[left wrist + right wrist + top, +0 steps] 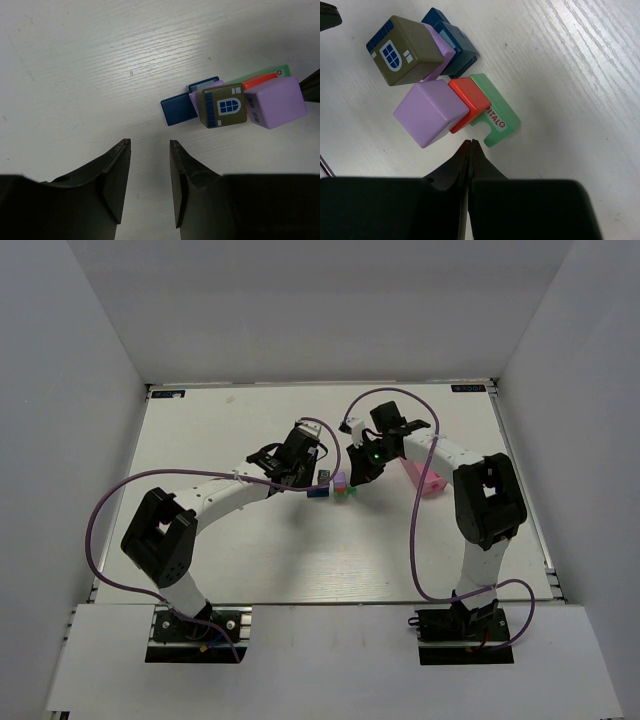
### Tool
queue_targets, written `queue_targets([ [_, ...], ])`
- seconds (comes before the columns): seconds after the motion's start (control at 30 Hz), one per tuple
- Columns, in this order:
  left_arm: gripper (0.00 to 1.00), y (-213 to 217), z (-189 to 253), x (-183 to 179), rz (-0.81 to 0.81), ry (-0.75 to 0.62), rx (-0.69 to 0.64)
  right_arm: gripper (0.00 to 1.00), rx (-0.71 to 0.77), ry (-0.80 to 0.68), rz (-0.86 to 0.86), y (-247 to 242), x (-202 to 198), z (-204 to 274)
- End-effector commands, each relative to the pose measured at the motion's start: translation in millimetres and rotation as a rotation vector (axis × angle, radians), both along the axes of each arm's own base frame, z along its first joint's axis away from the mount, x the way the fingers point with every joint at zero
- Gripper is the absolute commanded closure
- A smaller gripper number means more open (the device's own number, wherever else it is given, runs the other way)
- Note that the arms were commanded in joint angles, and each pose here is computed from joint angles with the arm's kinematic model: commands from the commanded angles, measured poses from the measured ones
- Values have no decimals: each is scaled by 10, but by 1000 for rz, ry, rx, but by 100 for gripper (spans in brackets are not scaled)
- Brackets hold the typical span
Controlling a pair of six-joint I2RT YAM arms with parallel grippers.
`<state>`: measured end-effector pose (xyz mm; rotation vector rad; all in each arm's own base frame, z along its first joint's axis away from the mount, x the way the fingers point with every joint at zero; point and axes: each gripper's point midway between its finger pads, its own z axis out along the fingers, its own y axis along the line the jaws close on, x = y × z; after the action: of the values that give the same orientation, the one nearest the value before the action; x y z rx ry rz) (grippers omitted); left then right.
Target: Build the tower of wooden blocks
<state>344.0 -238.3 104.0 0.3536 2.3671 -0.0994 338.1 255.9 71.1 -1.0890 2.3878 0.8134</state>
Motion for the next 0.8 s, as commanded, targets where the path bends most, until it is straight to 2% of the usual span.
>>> queue_targets([
  [0.0, 53, -23, 121, 56, -1, -31, -21, 99, 29, -7, 13, 80, 34, 115],
  [0.43, 53, -23, 158, 56, -2, -38, -27, 99, 16, 1, 13, 92, 20, 80],
  [0.57, 53, 13, 267, 19, -8, -55, -34, 100, -63, -90, -60, -103, 178, 156],
  [0.63, 51, 28, 491, 1, -42, -110, -52, 100, -102, -156, -101, -242, 200, 287],
  [0.7, 48, 32, 593, -53, -82, -141, -72, 99, -128, -208, -132, -332, 244, 324],
  [0.73, 34, 22, 644, -102, -111, -146, -85, 89, -121, -246, -141, -365, 227, 456],
  [0.77, 27, 20, 829, -124, -134, -195, -115, 82, -123, -258, -141, -380, 223, 487],
])
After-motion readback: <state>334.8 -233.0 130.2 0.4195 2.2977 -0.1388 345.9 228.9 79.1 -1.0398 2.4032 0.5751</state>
